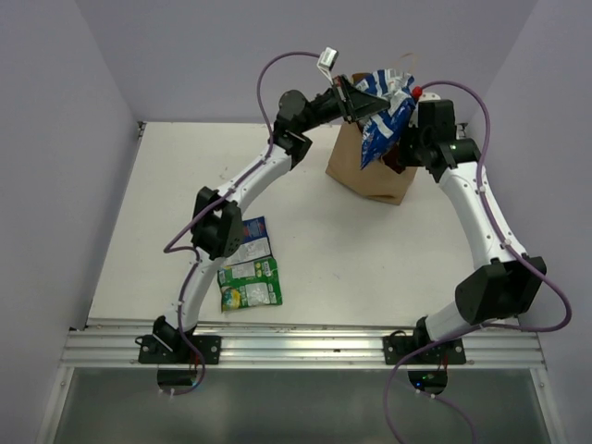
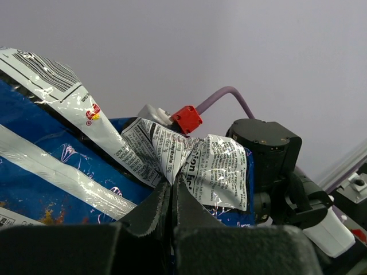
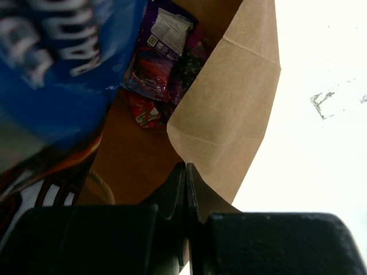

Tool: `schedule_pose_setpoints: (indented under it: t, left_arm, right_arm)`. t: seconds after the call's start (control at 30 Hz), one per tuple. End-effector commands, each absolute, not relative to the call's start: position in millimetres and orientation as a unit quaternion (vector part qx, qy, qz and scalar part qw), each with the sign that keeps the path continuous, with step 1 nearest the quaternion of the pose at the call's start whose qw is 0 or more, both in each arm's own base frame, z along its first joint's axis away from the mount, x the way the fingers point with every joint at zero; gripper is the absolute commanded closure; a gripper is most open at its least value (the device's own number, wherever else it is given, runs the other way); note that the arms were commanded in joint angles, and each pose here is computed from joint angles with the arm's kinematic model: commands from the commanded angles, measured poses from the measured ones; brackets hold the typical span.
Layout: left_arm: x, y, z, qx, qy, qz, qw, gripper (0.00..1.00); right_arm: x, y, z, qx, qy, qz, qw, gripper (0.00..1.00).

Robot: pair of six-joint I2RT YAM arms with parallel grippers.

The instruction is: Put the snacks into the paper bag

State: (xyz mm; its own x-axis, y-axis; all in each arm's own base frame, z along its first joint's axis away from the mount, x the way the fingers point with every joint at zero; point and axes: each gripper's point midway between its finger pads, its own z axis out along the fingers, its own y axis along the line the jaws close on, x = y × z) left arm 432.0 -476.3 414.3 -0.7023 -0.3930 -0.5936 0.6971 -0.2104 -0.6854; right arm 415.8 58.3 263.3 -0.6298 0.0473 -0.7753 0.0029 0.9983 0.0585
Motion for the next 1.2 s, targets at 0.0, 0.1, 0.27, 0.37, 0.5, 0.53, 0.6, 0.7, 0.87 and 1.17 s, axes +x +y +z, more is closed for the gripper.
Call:
schedule_pose_setpoints:
  t: [0.0, 0.1, 0.27, 0.37, 0.5, 0.53, 0.6, 0.7, 0.87, 1.17]
  left_arm:
    - [453.0, -466.1, 438.6, 0.109, 0.527, -0.729, 0.422, 1.0]
    - [478.1, -458.9, 437.6, 0.062, 0.552, -0.693, 0.459, 1.0]
    - [511.6, -444.2, 422.1, -0.019, 0.602, -0.634, 0.486, 1.0]
    - [516.1, -438.5, 421.2, -0.035, 0.61, -0.618, 0.495, 1.0]
    - [520.5, -432.6, 422.5, -0.05, 0.617, -0.598, 0.51, 1.0]
    - [520.1, -432.4, 422.9, -0.051, 0.619, -0.594, 0.512, 1.0]
    - [521.3, -425.7, 427.8, -0.053, 0.623, -0.571, 0.532, 1.0]
    - [518.0, -422.6, 438.5, -0.063, 0.613, -0.56, 0.554, 1.0]
    - [530.2, -417.4, 454.1, -0.102, 0.589, -0.579, 0.555, 1.0]
    - [533.0, -420.9, 450.3, -0.097, 0.585, -0.576, 0.563, 1.0]
  right_arm:
    - [403.5, 65.8, 285.0, -0.003, 0.89, 0.039, 0.455, 1.0]
    - [401.5, 67.0, 286.1, -0.003, 0.889, 0.042, 0.456, 1.0]
    - [399.8, 69.5, 289.0, -0.006, 0.887, 0.045, 0.459, 1.0]
    - [399.0, 72.5, 290.5, -0.008, 0.886, 0.049, 0.461, 1.0]
    - [398.9, 73.6, 290.1, -0.01, 0.886, 0.05, 0.46, 1.0]
    - [398.7, 74.9, 291.0, -0.011, 0.886, 0.051, 0.462, 1.0]
    - [399.1, 75.3, 289.8, -0.012, 0.886, 0.051, 0.46, 1.0]
    - [399.7, 76.7, 288.9, -0.013, 0.887, 0.052, 0.459, 1.0]
    - [400.5, 79.6, 289.6, -0.016, 0.886, 0.056, 0.46, 1.0]
    - [399.4, 80.9, 289.6, -0.018, 0.886, 0.056, 0.46, 1.0]
